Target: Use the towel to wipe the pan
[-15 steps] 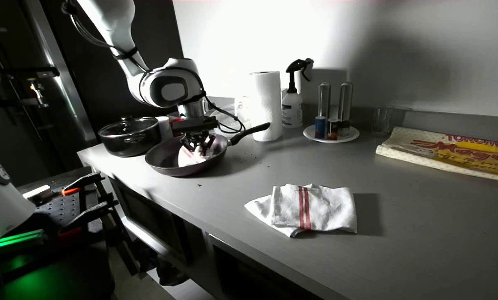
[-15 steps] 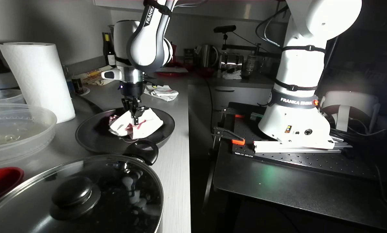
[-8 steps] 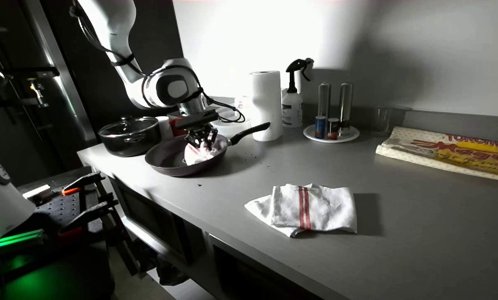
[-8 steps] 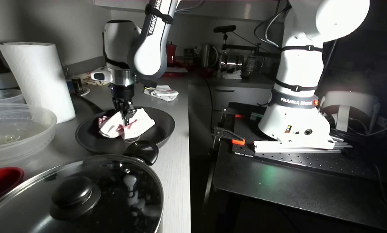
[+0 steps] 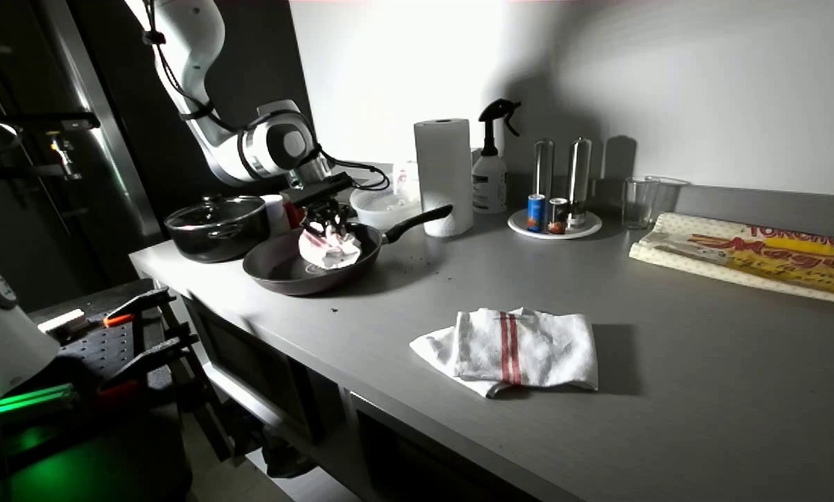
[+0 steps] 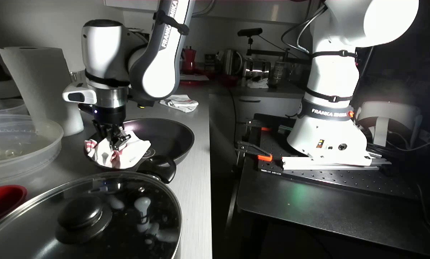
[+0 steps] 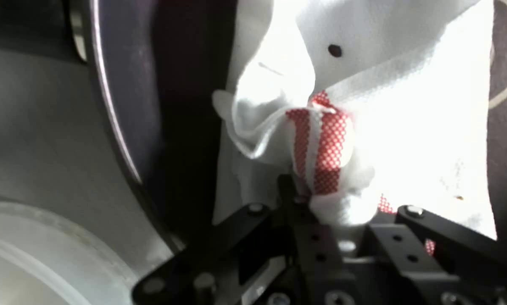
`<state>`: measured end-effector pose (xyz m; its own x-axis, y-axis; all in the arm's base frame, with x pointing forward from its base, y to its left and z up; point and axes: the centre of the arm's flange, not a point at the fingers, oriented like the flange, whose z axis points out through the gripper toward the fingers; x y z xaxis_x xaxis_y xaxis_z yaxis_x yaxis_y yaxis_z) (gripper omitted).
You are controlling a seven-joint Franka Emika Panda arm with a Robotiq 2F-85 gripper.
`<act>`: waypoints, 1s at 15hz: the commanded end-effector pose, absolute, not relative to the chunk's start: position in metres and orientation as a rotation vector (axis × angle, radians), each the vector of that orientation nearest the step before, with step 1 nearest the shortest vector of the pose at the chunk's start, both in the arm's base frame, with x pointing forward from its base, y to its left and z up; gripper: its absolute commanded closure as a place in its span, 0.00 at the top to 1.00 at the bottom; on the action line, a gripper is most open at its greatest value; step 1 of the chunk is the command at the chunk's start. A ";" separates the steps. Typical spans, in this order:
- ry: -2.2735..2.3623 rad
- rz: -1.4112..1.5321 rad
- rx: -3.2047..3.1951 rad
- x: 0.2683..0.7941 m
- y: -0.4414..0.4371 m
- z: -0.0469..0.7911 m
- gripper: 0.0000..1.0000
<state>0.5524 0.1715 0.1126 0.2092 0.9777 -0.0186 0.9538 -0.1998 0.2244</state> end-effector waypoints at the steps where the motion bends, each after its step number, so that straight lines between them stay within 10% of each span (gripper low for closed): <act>1: 2.029 0.160 2.221 0.531 0.196 0.102 0.03; 15: 1.865 0.110 2.498 0.486 0.096 0.123 0.03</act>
